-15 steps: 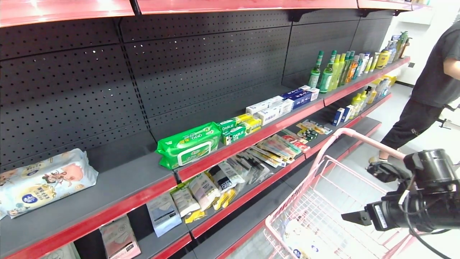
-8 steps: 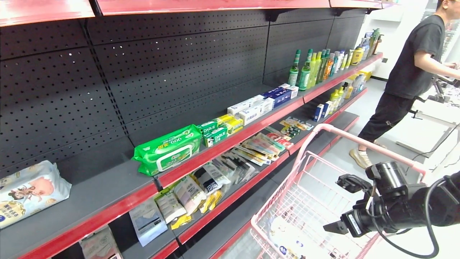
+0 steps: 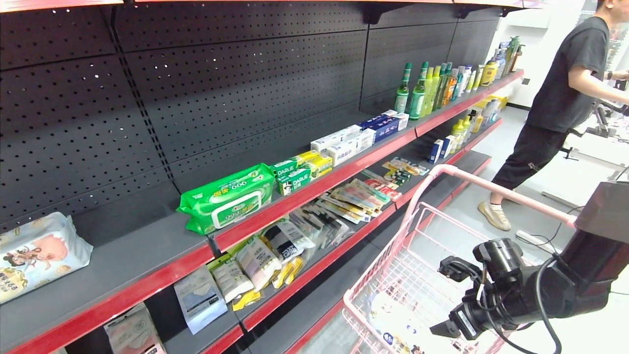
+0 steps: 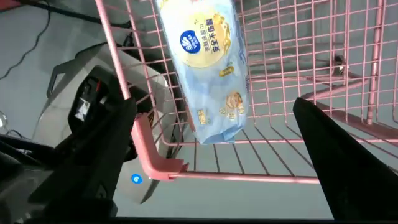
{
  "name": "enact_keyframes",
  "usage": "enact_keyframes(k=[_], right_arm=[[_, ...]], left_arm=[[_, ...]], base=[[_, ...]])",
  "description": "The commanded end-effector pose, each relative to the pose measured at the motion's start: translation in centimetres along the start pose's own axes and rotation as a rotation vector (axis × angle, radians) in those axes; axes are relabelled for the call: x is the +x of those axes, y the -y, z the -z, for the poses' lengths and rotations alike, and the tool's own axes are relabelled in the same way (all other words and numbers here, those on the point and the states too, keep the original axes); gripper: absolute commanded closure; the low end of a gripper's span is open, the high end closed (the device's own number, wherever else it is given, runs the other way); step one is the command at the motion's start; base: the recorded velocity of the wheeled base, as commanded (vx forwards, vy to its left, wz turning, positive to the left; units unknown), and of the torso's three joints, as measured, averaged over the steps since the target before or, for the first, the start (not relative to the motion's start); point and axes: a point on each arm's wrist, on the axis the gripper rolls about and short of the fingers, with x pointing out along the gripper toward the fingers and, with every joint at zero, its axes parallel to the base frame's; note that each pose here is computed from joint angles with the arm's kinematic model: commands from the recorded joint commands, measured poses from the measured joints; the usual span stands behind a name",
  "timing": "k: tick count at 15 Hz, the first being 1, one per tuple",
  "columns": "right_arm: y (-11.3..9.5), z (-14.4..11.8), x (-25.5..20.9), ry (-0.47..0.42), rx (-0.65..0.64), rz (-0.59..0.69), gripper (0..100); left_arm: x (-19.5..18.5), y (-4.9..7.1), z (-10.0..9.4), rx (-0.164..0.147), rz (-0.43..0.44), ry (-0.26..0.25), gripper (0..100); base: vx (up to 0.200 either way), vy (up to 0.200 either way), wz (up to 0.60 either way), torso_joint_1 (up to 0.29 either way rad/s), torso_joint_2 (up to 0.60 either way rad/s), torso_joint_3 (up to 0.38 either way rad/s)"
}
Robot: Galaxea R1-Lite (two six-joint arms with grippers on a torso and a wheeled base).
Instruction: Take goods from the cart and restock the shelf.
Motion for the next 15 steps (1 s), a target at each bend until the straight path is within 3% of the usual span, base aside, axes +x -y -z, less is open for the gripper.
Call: enact_keyframes(k=[1,9,15], right_arm=[[-0.02,0.52,0.82,-0.031,-0.007,-0.013,0],[0.65,1.07,0.86,-0.029,-0.125,-0.036,0],[0.88,1.32,0.96,-0.034,-0.125,-0.040,0]], left_arm=[[0.01,0.00,0.00,0.000,-0.001,-0.001,0],[0.02,0.00,0.01,0.000,-0.001,-0.004,0],[0.02,0.00,0.01,0.000,0.002,-0.004,0]], base=[[0.000,0.000,0.00,-0.139,0.32,0.183],[0.000,0.000,0.00,-0.147,0.33,0.189],[0.000,0.000,0.00,-0.152,0.35,0.201]])
